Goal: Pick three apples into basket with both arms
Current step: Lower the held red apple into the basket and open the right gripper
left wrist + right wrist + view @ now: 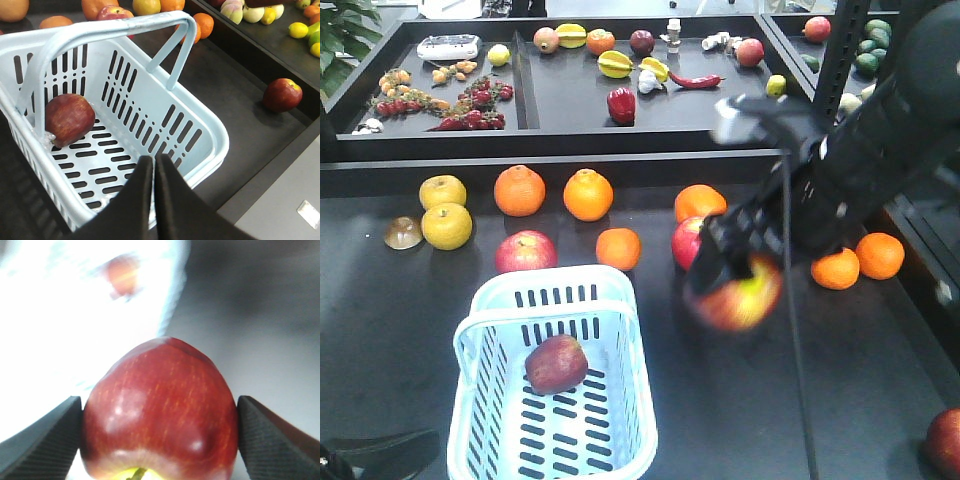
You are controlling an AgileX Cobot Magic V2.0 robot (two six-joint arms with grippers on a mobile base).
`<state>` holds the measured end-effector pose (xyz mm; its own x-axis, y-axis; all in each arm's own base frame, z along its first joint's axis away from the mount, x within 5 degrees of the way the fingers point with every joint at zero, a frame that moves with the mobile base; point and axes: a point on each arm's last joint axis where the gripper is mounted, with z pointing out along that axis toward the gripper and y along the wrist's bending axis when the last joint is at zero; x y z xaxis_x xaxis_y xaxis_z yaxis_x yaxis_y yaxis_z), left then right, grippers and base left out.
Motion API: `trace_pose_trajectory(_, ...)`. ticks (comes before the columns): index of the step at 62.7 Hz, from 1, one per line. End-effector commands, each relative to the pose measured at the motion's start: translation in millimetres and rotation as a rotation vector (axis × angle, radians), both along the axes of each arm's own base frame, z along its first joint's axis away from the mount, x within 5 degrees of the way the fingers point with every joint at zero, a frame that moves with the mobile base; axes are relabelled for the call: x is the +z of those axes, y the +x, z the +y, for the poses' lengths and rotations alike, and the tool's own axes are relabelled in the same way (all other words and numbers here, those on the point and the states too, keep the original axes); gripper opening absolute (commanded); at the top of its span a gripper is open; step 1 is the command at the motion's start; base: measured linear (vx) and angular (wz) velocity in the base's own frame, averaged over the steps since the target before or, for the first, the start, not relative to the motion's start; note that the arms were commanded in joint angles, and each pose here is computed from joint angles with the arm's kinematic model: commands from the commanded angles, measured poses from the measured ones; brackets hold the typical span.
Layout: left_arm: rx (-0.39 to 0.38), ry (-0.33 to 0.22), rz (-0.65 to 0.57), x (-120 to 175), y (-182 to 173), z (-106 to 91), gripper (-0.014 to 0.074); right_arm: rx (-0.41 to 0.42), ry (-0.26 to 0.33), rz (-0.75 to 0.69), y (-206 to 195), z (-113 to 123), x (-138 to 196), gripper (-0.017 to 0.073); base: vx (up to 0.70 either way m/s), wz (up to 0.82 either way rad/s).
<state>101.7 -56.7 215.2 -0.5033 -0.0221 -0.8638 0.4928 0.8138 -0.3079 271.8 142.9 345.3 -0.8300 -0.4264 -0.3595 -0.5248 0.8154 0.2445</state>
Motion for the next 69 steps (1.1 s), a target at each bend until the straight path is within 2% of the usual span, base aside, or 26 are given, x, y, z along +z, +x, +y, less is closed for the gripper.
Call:
trace_pose_trajectory(1, -0.002, -0.010, -0.023, 8.5, 2.9, -0.9, -0.0006, 0.035, 0.060, -0.065, -24.9, 14.4, 11.8, 0.0000, 0.00, 0.00)
trace_pose_trajectory(7, -0.002, -0.011, -0.022, 8.5, 2.9, -0.9, -0.0006, 0.091, 0.066, -0.059, -37.9, 35.4, -8.5, 0.0001, 0.00, 0.00)
trace_pose_trajectory(20, -0.002, -0.011, -0.022, 8.5, 2.9, -0.9, -0.0006, 0.153, 0.152, -0.185, -48.6, 84.4, -49.7, 0.0006, 0.00, 0.00)
trace_pose_trajectory(28, -0.003, -0.011, -0.022, 8.5, 2.9, -1.0, -0.0006, 0.181, 0.159, -0.250, -39.3, 101.8, -66.7, 0.0032, 0.00, 0.00)
trace_pose_trajectory(35, -0.003, -0.011, -0.022, 8.5, 2.9, -1.0, -0.0006, 0.197, 0.142, -0.251, -31.9, 107.8, -81.2, 0.0132, 0.00, 0.00)
trace_pose_trajectory(48, -0.003, -0.011, -0.022, 8.5, 2.9, -1.0, -0.0006, 0.221, 0.115, -0.239, -28.8, 110.6, -92.0, 0.0510, 0.00, 0.00)
trace_pose_trajectory(55, -0.003, -0.011, -0.022, 8.5, 2.9, -1.0, -0.0006, 0.223, 0.118, -0.256, -27.7, 111.0, -91.1, 0.0656, 0.00, 0.00)
trace_pose_trajectory(61, -0.003, -0.011, -0.022, 8.5, 2.9, -1.0, -0.0006, 0.223, 0.119, -0.261, -27.3, 111.1, -90.9, 0.0716, 0.00, 0.00)
trace_pose_trajectory(69, -0.003, -0.011, -0.022, 8.5, 2.9, -1.0, -0.0006, 0.227, 0.115, -0.264, -27.2, 110.9, -91.0, 0.0717, 0.00, 0.00)
